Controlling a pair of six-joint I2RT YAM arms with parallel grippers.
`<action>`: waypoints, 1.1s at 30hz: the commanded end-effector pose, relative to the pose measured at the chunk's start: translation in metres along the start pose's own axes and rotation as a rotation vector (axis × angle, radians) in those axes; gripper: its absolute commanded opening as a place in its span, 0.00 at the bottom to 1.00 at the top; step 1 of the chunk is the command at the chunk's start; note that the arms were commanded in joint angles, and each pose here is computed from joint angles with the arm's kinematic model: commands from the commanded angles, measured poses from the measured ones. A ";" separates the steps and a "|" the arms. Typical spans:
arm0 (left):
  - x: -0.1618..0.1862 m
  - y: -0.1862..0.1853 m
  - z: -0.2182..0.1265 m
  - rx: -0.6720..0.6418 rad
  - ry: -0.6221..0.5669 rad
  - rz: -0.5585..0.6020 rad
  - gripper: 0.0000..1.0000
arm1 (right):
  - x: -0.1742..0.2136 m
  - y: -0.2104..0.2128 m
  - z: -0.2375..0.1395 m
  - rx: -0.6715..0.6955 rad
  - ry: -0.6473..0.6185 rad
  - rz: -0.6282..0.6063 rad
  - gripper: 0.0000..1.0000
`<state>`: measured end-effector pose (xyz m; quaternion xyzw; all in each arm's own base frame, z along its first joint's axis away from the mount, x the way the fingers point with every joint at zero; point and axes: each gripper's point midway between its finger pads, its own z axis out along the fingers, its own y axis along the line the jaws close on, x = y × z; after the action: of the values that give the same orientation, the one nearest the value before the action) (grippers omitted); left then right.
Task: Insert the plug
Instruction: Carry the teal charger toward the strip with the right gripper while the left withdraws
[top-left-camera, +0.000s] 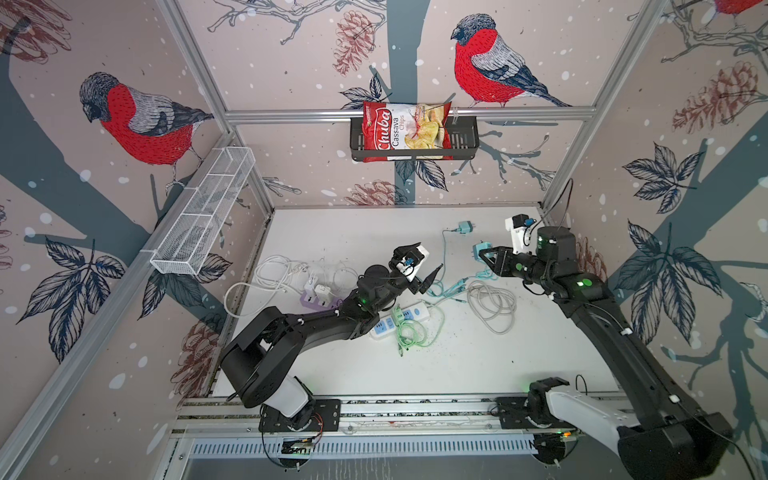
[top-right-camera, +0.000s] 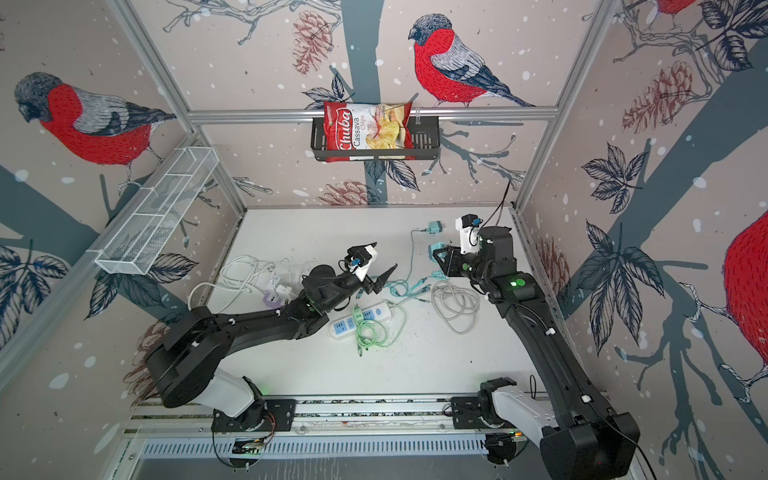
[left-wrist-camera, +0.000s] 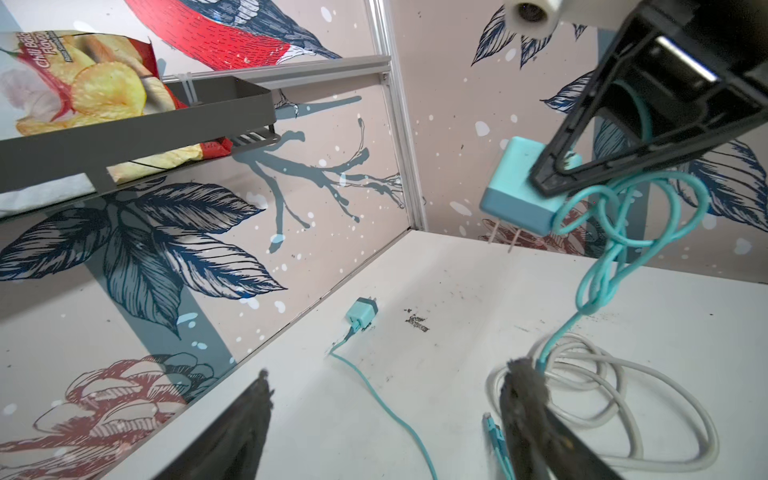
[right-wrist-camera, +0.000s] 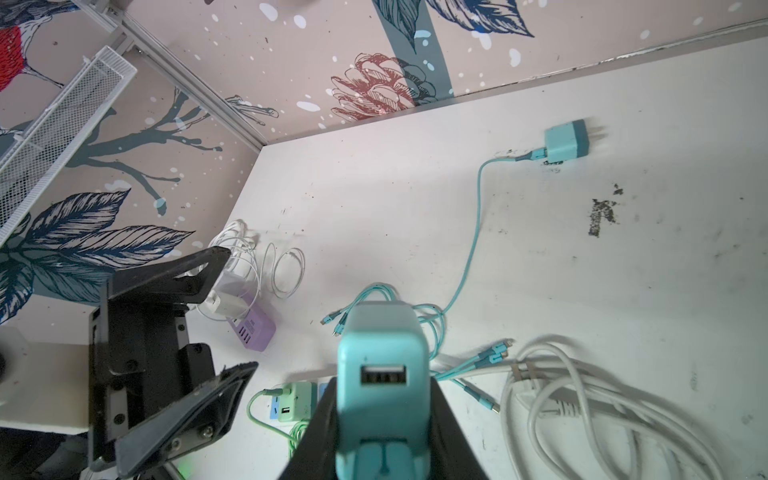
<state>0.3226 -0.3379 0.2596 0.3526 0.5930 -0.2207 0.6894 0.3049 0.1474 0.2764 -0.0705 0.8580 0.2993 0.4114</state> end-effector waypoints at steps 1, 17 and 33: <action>0.004 0.016 -0.006 -0.079 0.080 -0.030 0.81 | -0.008 0.000 -0.006 0.009 -0.030 -0.020 0.06; 0.091 0.049 -0.124 -0.455 0.536 -0.409 0.65 | 0.037 0.024 0.006 -0.070 0.065 -0.058 0.08; 0.155 0.054 -0.172 -0.572 0.625 -0.552 0.50 | 0.103 0.045 0.012 -0.103 0.190 -0.111 0.09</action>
<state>0.2764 -0.1527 0.1158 0.0424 0.8784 -0.0894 0.4676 0.2288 0.2055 0.2140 -0.1752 0.8699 0.3213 0.3306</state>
